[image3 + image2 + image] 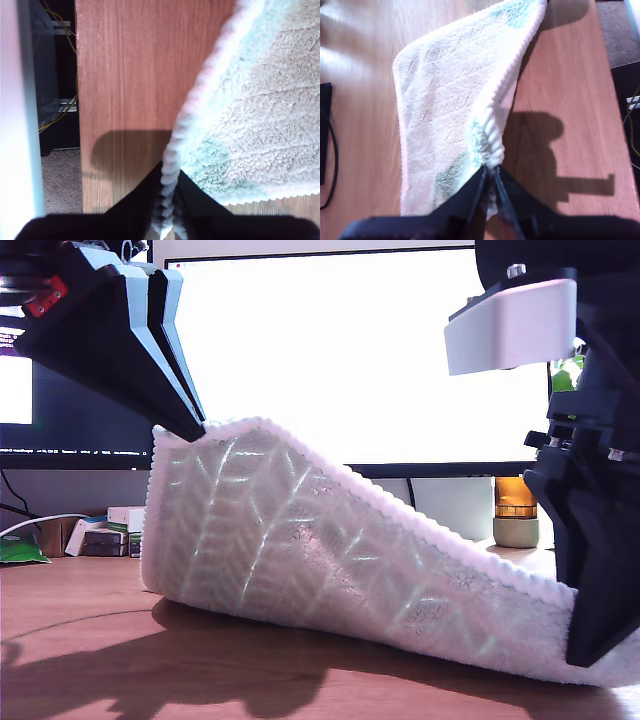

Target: Fold the tea towel to a neat square and place it to the right

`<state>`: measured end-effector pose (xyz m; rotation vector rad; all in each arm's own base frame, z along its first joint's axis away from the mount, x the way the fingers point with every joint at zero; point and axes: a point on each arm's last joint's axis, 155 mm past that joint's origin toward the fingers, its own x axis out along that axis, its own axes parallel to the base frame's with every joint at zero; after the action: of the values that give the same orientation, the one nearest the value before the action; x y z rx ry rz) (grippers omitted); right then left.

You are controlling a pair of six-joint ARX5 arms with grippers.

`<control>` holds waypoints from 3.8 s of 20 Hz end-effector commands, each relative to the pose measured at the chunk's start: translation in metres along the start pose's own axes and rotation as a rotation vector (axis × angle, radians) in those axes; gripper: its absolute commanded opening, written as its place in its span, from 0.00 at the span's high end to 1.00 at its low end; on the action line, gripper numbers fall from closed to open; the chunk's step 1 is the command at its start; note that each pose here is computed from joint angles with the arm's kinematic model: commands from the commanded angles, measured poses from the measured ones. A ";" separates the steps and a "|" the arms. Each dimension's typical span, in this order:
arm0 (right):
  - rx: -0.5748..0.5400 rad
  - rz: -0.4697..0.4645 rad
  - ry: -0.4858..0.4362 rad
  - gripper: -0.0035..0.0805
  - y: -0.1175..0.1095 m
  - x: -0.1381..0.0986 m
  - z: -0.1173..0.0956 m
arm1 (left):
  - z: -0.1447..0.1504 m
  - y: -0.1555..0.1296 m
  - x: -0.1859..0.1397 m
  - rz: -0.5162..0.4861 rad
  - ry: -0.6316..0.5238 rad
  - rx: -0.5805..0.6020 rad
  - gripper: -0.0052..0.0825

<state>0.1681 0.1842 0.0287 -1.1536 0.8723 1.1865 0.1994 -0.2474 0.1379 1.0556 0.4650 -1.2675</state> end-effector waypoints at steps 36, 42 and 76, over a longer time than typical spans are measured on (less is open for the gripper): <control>0.153 0.065 0.090 0.97 -0.007 -0.016 -0.008 | -0.049 -0.064 0.004 -0.332 0.175 -0.390 0.97; 0.165 -0.010 0.093 0.97 -0.051 0.013 0.010 | -0.061 -0.034 0.013 -0.252 0.151 -0.454 0.97; 0.301 -0.150 0.068 0.57 -0.134 0.029 0.018 | -0.104 0.028 0.040 -0.090 0.155 -0.628 0.93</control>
<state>0.3056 0.2107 0.0341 -0.9955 0.9607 0.8682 0.2585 -0.1809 0.0611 0.6022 0.9888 -1.0212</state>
